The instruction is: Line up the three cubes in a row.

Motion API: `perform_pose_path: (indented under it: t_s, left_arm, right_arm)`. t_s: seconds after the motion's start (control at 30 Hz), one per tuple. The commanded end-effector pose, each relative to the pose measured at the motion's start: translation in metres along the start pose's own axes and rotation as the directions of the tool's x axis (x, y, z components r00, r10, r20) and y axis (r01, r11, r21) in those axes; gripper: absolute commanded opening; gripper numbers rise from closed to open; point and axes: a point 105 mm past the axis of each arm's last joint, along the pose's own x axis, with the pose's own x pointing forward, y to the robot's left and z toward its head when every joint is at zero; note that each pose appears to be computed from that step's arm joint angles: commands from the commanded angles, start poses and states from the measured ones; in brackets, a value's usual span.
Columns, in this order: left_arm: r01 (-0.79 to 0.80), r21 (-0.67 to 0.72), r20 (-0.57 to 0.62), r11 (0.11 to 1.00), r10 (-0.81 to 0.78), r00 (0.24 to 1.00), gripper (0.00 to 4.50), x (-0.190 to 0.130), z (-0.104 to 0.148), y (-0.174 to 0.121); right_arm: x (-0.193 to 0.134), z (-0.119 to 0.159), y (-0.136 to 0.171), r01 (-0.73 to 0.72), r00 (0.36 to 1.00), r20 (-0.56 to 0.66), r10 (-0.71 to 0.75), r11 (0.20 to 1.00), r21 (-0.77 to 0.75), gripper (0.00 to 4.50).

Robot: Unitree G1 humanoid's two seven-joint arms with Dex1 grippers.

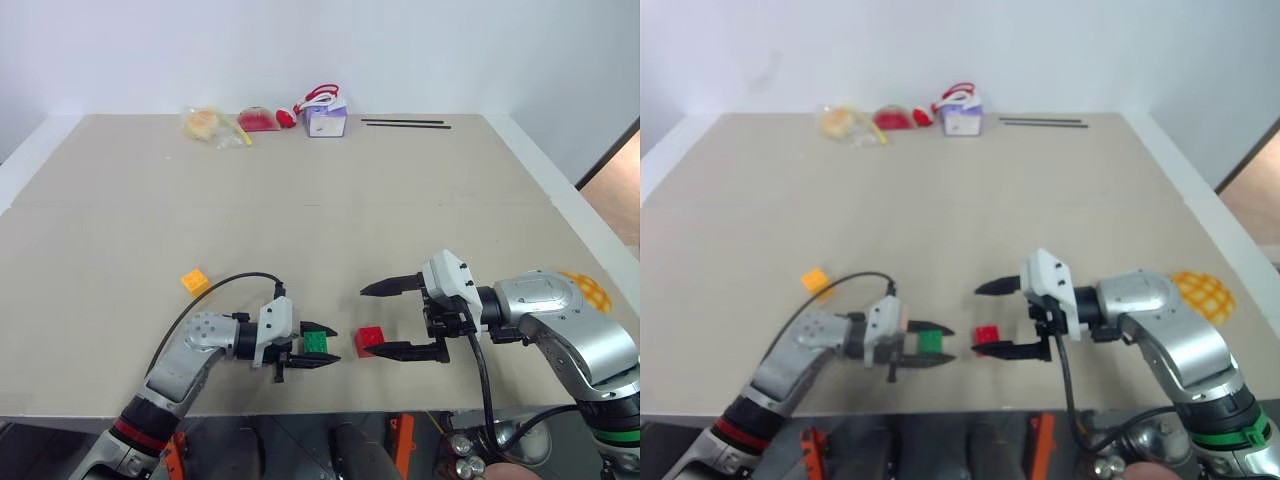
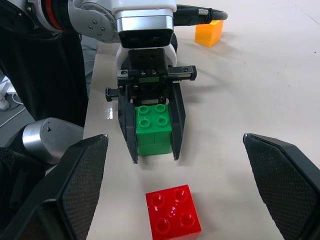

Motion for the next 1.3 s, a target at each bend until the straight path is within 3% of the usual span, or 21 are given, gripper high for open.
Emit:
perform_pose_path:
  t_s: [0.03, 0.2, 0.37, 0.5, 0.7, 0.77, 0.83, 0.97, 1.03, 1.1, 1.3]
  left_arm:
    - [0.002, 0.036, 0.007, 0.999, -0.002, 1.000, 2.71, 0.000, 0.005, 0.002]
    - [0.006, 0.031, 0.004, 0.999, -0.007, 1.000, 4.47, -0.001, 0.005, 0.002]
    - [-0.006, 0.041, 0.044, 0.999, 0.004, 0.999, 4.47, -0.004, 0.015, 0.003]
    - [-0.068, -0.014, 0.186, 0.998, 0.070, 0.980, 4.47, -0.016, 0.048, 0.010]
    - [-0.237, -0.134, 0.307, 0.962, 0.267, 0.913, 4.47, -0.035, 0.087, 0.024]
    - [-0.382, -0.178, 0.333, 0.907, 0.421, 0.843, 4.47, -0.045, 0.097, 0.038]
    - [-0.564, -0.216, 0.328, 0.797, 0.603, 0.727, 4.47, -0.059, 0.100, 0.053]
    - [-0.824, -0.272, 0.263, 0.498, 0.862, 0.434, 4.47, -0.093, 0.094, 0.071]
    - [-0.900, -0.293, 0.203, 0.321, 0.941, 0.270, 4.47, -0.112, 0.085, 0.076]
    - [-0.939, -0.283, 0.157, 0.195, 0.975, 0.156, 4.47, -0.124, 0.078, 0.077]
    - [-0.969, -0.234, 0.111, 0.083, 0.992, 0.059, 4.47, -0.138, 0.064, 0.071]
  right_arm:
    - [-0.004, 0.010, 0.002, 0.002, 1.000, 0.013, -0.001, 0.999, -0.043, 4.50]
    - [-0.004, 0.009, 0.002, 0.004, 1.000, 0.012, -0.003, 0.999, -0.040, 4.50]
    - [-0.004, 0.009, 0.002, 0.001, 1.000, 0.013, -0.001, 0.999, -0.038, 4.50]
    - [-0.007, 0.011, 0.004, -0.008, 1.000, 0.021, 0.008, 1.000, -0.025, 4.50]
    - [-0.009, 0.022, 0.001, -0.002, 0.996, 0.087, 0.002, 1.000, -0.008, 4.50]
    - [-0.007, 0.028, -0.009, 0.045, 0.992, 0.121, -0.041, 0.998, -0.032, 4.50]
    - [-0.005, 0.035, -0.020, 0.098, 0.982, 0.164, -0.090, 0.994, -0.043, 4.50]
    - [0.001, 0.043, -0.032, 0.134, 0.972, 0.201, -0.121, 0.990, -0.052, 4.50]
    - [0.004, 0.043, -0.036, 0.134, 0.972, 0.202, -0.119, 0.989, -0.061, 4.50]
    - [0.006, 0.043, -0.040, 0.131, 0.973, 0.203, -0.114, 0.989, -0.068, 4.50]
    - [0.011, 0.047, -0.046, 0.108, 0.974, 0.209, -0.087, 0.990, -0.090, 4.50]
